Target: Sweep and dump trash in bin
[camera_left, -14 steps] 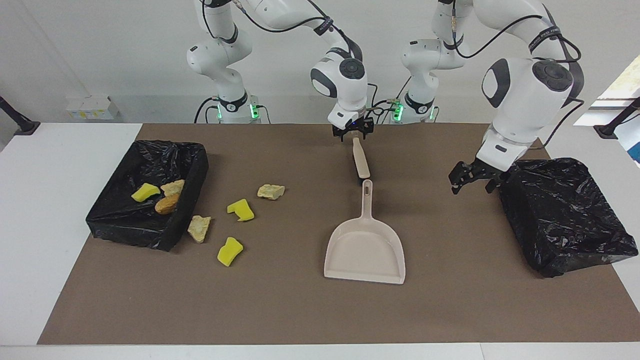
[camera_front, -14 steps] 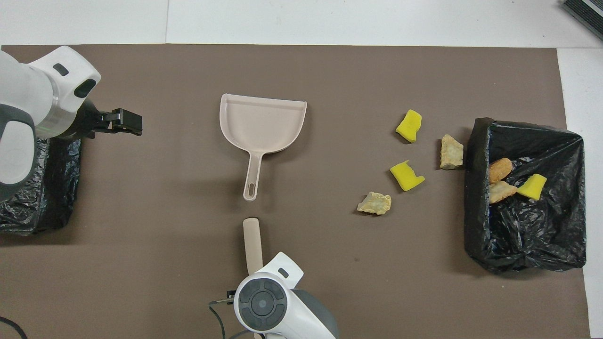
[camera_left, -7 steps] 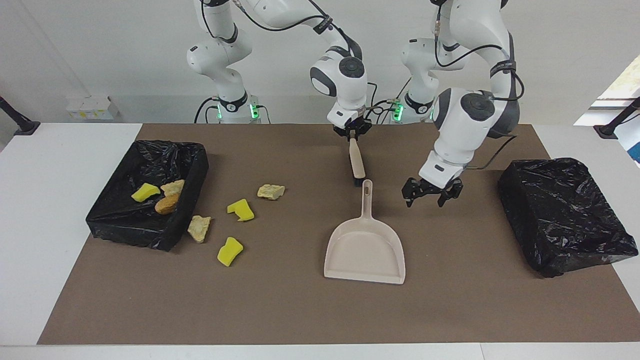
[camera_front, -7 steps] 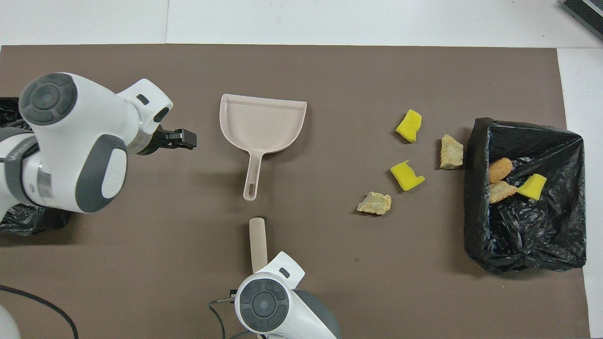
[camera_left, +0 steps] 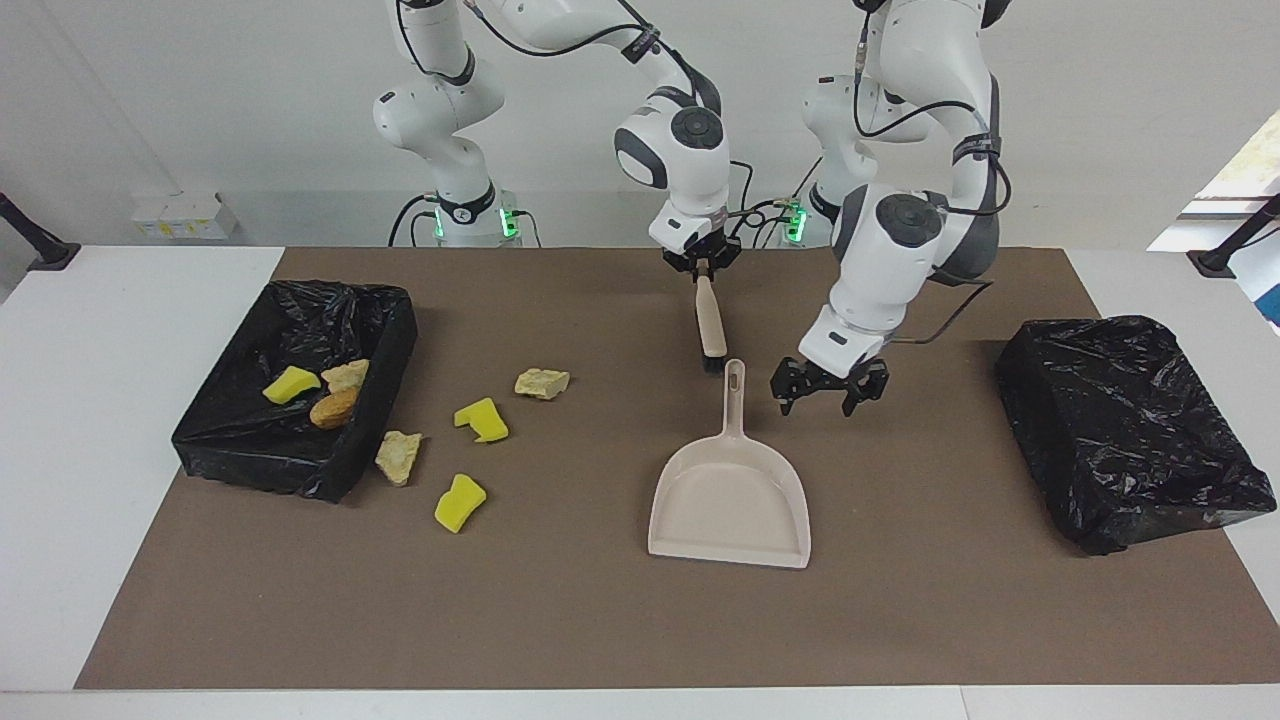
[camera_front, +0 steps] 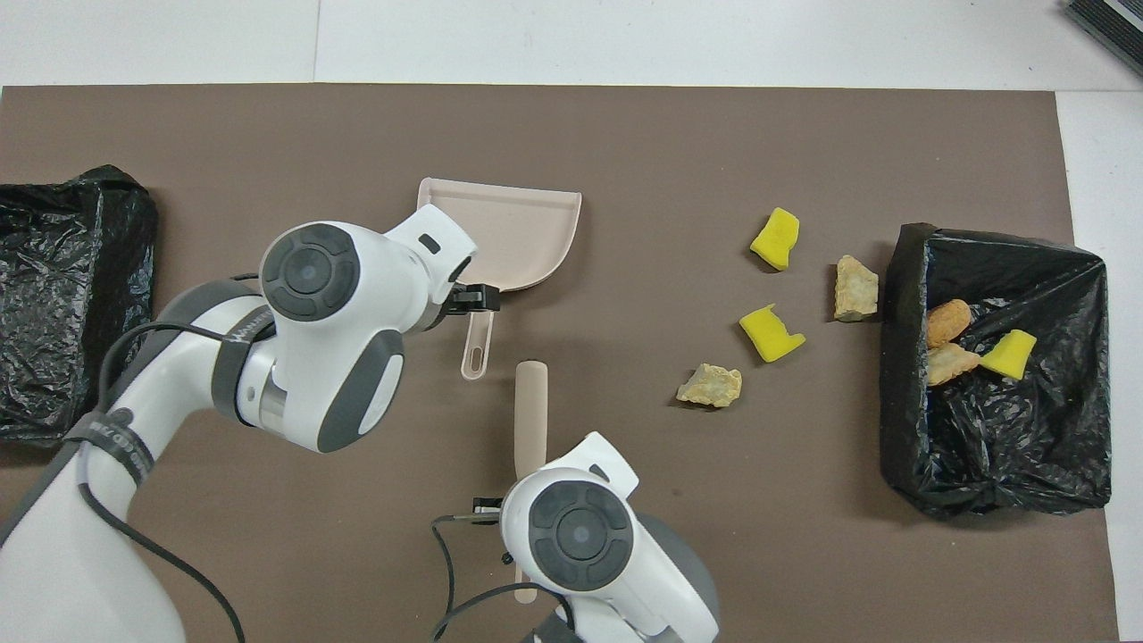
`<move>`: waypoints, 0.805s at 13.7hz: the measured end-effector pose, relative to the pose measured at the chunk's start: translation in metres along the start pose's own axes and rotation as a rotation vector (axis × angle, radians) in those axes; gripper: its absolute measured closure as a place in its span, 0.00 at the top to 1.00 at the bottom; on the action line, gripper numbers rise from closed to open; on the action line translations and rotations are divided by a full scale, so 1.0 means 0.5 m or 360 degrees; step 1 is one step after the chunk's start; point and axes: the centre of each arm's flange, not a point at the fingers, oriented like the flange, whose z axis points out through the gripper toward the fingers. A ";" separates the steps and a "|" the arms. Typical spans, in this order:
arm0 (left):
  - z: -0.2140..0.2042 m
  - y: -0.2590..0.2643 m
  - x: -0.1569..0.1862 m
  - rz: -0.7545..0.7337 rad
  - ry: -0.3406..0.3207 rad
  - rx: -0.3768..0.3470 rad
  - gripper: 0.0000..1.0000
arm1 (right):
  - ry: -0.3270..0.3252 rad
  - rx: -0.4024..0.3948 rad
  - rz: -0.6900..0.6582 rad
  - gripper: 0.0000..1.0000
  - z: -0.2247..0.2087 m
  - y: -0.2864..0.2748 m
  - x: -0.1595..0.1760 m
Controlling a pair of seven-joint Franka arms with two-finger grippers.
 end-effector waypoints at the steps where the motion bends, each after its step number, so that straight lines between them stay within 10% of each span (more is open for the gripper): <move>1: 0.012 0.001 -0.001 0.0004 -0.0004 0.0000 1.00 | 0.0006 0.0002 0.0017 0.26 -0.021 0.027 0.029; 4: 0.031 -0.003 -0.008 0.0006 -0.0029 0.0011 1.00 | -0.0027 -0.0075 -0.0024 0.26 -0.088 0.112 0.120; 11: 0.035 0.008 -0.017 0.0021 -0.0041 0.0014 0.37 | -0.0023 -0.0428 -0.0260 0.26 -0.101 0.517 0.366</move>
